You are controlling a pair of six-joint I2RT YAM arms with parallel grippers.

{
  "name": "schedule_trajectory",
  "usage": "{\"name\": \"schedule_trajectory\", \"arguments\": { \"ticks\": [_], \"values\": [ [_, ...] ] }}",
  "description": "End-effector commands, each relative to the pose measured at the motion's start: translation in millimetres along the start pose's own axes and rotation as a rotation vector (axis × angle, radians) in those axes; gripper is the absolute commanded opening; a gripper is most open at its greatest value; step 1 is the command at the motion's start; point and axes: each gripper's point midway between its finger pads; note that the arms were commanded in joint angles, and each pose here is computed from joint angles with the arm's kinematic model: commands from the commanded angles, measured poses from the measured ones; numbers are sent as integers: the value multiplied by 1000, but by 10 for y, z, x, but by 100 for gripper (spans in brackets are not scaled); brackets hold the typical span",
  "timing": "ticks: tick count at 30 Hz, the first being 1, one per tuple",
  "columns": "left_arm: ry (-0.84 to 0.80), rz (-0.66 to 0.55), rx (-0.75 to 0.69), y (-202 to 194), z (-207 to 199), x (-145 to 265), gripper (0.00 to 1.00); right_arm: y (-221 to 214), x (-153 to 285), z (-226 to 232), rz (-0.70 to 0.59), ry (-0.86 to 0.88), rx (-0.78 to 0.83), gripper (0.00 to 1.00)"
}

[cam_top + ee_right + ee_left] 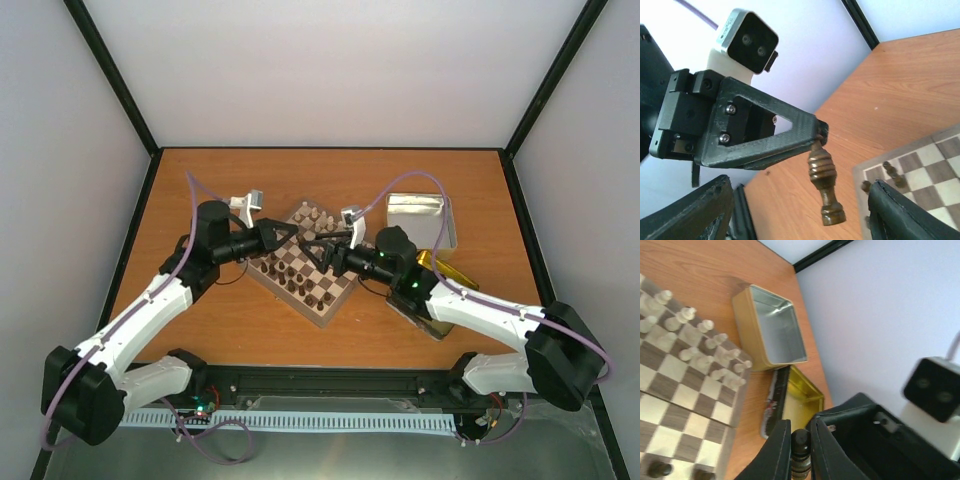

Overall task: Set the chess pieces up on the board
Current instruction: Pick up the chess piece from the chessboard.

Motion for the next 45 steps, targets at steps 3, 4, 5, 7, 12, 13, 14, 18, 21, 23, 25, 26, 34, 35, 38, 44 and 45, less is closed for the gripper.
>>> {"name": "schedule_trajectory", "arguments": {
  "ticks": [3, 4, 5, 7, 12, 13, 14, 18, 21, 23, 25, 26, 34, 35, 38, 44, 45],
  "values": [
    [-270, -7, 91, 116, -784, 245, 1, 546, 232, 250, -283, 159, -241, 69],
    [-286, -16, 96, 131, -814, 258, 1, 574, 252, 245, -302, 159, -253, 67],
    [-298, -29, 107, 153, -838, 275, 1, 587, 262, 224, -308, 150, -276, 65],
    [-316, -39, 125, 164, -857, 294, 1, 599, 276, 215, -319, 150, -304, 62],
    [-366, -47, 168, 170, -922, 347, 1, 689, 346, 336, -367, 242, -357, 49],
    [-367, -51, 169, 178, -926, 351, 0, 682, 353, 327, -372, 245, -373, 47],
    [-367, -55, 170, 182, -927, 357, 1, 691, 363, 331, -379, 252, -381, 45],
    [-360, -77, 173, 204, -906, 372, 1, 692, 366, 344, -380, 264, -388, 39],
    [-357, -82, 174, 207, -890, 367, 1, 668, 327, 350, -355, 262, -395, 39],
    [-357, -81, 175, 202, -880, 360, 1, 661, 303, 356, -345, 266, -398, 41],
    [-353, -77, 183, 196, -856, 344, 1, 660, 268, 364, -332, 269, -400, 41],
    [-357, -75, 182, 192, -862, 348, 1, 657, 243, 364, -323, 268, -401, 41],
    [-350, -71, 189, 172, -818, 334, 1, 715, 238, 373, -346, 281, -402, 26],
    [-348, -71, 189, 170, -809, 331, 1, 724, 245, 367, -350, 276, -405, 23],
    [-338, -76, 178, 166, -775, 320, 1, 730, 268, 326, -357, 245, -408, 14],
    [-212, -199, 81, 266, -563, 375, 1, 505, 237, 129, -252, 100, -411, 6],
    [-168, -229, 57, 292, -483, 391, 1, 422, 233, 90, -214, 66, -403, 6]
  ]
}}
Point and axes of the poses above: each gripper's point midway between its finger pads, its own x axis back along the fingers, its own z axis along the line the jaws close on, y = z × x, and after that the axes turned 9 degrees about x, right-handed
